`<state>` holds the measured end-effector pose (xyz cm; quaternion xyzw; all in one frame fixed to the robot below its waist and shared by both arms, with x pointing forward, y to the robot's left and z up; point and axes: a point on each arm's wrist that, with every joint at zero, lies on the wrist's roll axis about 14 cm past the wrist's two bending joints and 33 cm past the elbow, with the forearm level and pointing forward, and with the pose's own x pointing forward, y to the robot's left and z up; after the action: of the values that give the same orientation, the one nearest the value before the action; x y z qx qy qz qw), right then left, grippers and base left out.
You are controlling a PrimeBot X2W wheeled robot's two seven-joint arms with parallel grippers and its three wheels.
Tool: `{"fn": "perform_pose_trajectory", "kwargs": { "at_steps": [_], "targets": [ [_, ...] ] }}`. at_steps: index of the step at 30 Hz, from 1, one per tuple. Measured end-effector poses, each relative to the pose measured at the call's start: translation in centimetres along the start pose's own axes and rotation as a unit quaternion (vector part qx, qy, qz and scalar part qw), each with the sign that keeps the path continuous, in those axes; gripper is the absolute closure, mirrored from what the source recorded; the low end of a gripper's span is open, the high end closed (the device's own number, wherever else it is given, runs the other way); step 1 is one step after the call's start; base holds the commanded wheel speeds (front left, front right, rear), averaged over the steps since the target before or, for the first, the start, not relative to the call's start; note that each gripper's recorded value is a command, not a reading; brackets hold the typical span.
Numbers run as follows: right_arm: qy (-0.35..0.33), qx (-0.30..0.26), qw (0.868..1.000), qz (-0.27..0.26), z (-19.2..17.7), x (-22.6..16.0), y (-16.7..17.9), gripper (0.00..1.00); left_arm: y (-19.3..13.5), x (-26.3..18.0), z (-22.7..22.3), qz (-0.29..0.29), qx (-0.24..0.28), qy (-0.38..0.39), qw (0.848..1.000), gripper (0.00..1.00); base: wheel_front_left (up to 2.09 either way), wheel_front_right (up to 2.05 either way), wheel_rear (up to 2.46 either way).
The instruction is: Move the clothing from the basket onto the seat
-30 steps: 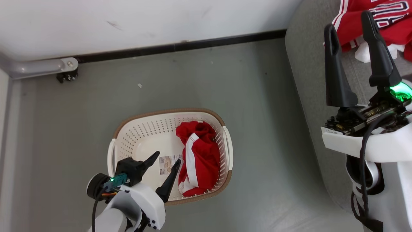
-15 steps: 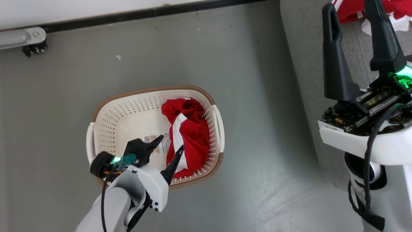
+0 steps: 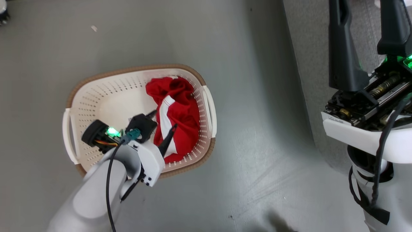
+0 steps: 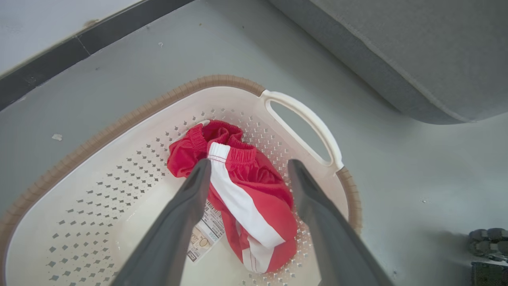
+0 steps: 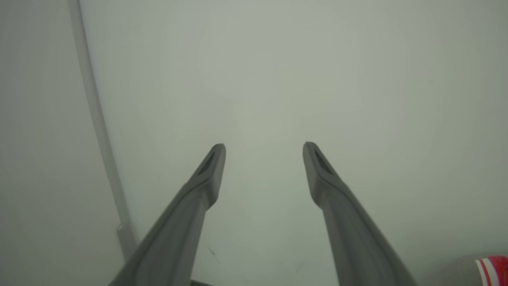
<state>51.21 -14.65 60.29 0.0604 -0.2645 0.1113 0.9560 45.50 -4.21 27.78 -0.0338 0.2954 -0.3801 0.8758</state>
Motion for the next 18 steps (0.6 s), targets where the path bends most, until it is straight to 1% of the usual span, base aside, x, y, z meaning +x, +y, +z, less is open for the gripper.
{"fn": "perform_pose_trajectory", "kwargs": {
  "at_steps": [5,9,18],
  "targets": [
    [0.017,0.0,1.0,-0.005,-1.7,-0.4,-0.6,0.0,0.3,1.4,-1.6,-0.005,-0.007,0.021,1.0,0.0,0.0,0.0,0.0],
    [0.018,-0.002,1.0,-0.005,-2.4,-0.2,-0.9,0.0,0.5,2.4,-2.9,-0.009,-0.014,0.036,0.999,0.0,0.0,0.0,0.0],
    [0.04,-0.003,0.999,-0.011,-4.8,-0.6,-1.7,0.0,1.4,4.8,-3.8,-0.014,-0.023,0.042,0.999,0.0,0.0,0.0,0.0]
  ]
}}
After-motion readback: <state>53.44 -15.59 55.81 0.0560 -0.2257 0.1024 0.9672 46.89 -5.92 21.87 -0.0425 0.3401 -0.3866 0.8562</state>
